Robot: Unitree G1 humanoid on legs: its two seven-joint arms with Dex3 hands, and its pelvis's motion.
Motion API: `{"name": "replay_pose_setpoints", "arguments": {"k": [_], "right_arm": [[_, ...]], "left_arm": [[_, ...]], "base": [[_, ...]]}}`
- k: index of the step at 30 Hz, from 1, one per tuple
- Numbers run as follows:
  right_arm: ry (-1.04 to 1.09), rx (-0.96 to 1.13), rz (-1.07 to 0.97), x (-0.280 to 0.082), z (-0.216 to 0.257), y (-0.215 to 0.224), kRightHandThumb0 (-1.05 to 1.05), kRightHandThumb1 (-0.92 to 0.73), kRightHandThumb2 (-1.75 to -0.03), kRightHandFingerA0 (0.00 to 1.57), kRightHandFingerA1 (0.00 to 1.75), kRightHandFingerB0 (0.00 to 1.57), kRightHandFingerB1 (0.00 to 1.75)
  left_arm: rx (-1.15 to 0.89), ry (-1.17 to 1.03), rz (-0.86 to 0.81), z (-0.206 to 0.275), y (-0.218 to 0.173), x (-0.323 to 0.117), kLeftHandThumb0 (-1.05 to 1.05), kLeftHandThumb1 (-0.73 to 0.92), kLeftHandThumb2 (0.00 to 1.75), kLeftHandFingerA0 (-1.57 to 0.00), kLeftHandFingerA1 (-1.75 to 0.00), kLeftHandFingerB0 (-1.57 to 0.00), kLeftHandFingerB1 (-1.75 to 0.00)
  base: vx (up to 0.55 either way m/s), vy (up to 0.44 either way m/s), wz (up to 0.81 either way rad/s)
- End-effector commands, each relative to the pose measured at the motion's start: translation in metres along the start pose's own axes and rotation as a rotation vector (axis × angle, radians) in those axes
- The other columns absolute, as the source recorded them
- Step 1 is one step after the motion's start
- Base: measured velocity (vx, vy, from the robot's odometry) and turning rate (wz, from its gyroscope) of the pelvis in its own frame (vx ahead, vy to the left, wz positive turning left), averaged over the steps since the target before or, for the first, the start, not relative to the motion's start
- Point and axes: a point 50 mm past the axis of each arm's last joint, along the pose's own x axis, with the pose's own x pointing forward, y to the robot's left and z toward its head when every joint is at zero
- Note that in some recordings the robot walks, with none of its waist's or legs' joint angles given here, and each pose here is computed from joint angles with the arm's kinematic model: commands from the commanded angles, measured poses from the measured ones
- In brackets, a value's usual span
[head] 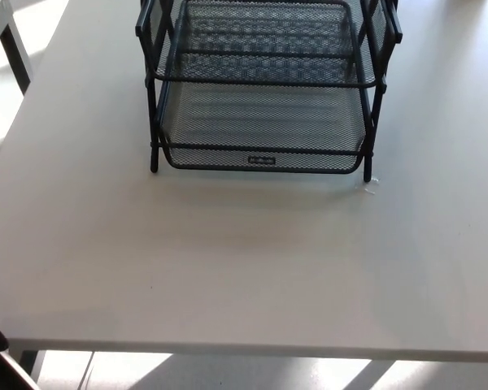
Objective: The robot uses its right hand to grab the drawer kept on the middle of the desk and pull it out towards the robot
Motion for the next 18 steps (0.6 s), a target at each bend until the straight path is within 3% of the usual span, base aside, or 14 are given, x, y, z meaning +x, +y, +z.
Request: {"name": "replay_pose_setpoints", "arguments": {"k": [1, 4, 5, 6, 12, 13, 14, 15, 16, 17, 18], "right_arm": [[-0.094, -0.016, 0.029, 0.008, 0.037, 0.015, -0.7, -0.57, -0.57, 0.18, 0.39, 0.16, 0.32], [-0.157, 0.005, 0.045, 0.01, 0.051, 0.026, -0.73, -0.59, -0.58, 0.15, 0.39, 0.14, 0.32], [-0.175, 0.002, 0.054, 0.011, 0.057, 0.03, -0.39, -0.32, -0.94, 0.0, 0.51, 0.0, 0.5], [-0.231, 0.016, 0.043, 0.013, 0.077, 0.041, -0.79, -0.62, -0.6, 0.17, 0.45, 0.17, 0.34], [-0.328, 0.039, 0.098, 0.013, 0.107, 0.055, -0.76, -0.62, -0.59, 0.13, 0.44, 0.13, 0.37], [-0.336, 0.043, 0.12, 0.013, 0.11, 0.057, -0.4, -0.33, -0.95, 0.0, 0.51, 0.0, 0.51], [-0.339, 0.042, 0.126, 0.012, 0.112, 0.058, -0.4, -0.33, -0.95, 0.0, 0.52, 0.0, 0.51], [-0.346, 0.039, 0.132, 0.012, 0.114, 0.059, -0.4, -0.33, -0.95, 0.0, 0.52, 0.0, 0.51], [-0.365, 0.089, 0.137, 0.011, 0.12, 0.063, -0.72, -0.58, -0.57, 0.1, 0.44, 0.15, 0.35], [-0.372, 0.103, 0.141, 0.011, 0.124, 0.066, -0.39, -0.31, -0.94, 0.02, 0.53, 0.0, 0.5], [-0.371, 0.103, 0.141, 0.011, 0.124, 0.066, -0.39, -0.31, -0.94, 0.02, 0.53, 0.0, 0.5]], "left_arm": [[0.024, -0.023, -0.015, 0.0, 0.003, 0.0, -0.29, 0.54, 0.55, -0.81, -0.94, -0.83, -0.66], [0.029, -0.017, -0.024, 0.0, 0.003, -0.001, -0.3, 0.54, 0.57, -0.81, -0.93, -0.81, -0.65], [0.029, -0.013, -0.024, 0.001, 0.003, -0.001, -0.29, 0.54, 0.56, -0.8, -0.91, -0.82, -0.64], [0.034, -0.017, -0.029, 0.001, 0.004, -0.001, -0.3, 0.55, 0.57, -0.8, -0.9, -0.8, -0.62], [0.022, -0.032, -0.019, 0.003, 0.002, 0.001, -0.31, 0.55, 0.56, -0.8, -0.9, -0.81, -0.61], [0.024, -0.032, -0.02, 0.003, 0.002, 0.001, -0.31, 0.56, 0.56, -0.79, -0.89, -0.8, -0.61], [0.027, -0.032, -0.021, 0.003, 0.002, 0.001, -0.3, 0.55, 0.57, -0.79, -0.88, -0.81, -0.6], [0.028, -0.031, -0.02, 0.003, 0.002, 0.001, -0.3, 0.55, 0.57, -0.79, -0.88, -0.81, -0.6], [0.028, -0.032, -0.019, 0.003, 0.002, 0.001, -0.29, 0.55, 0.57, -0.79, -0.89, -0.81, -0.61], [0.029, -0.034, -0.019, 0.003, 0.002, 0.001, -0.29, 0.55, 0.57, -0.79, -0.89, -0.81, -0.61], [0.029, -0.034, -0.019, 0.003, 0.002, 0.001, -0.29, 0.55, 0.57, -0.79, -0.89, -0.81, -0.61]], "base": [[0.0, 0.0, 0.0], [0.0, 0.0, 0.0], [0.0, 0.0, 0.0], [0.0, 0.0, 0.0], [0.0, 0.0, 0.0], [0.0, 0.0, 0.0], [0.0, 0.0, 0.0], [0.0, 0.0, 0.0], [0.0, 0.0, 0.0], [0.0, 0.0, 0.0], [0.0, 0.0, 0.0]]}}
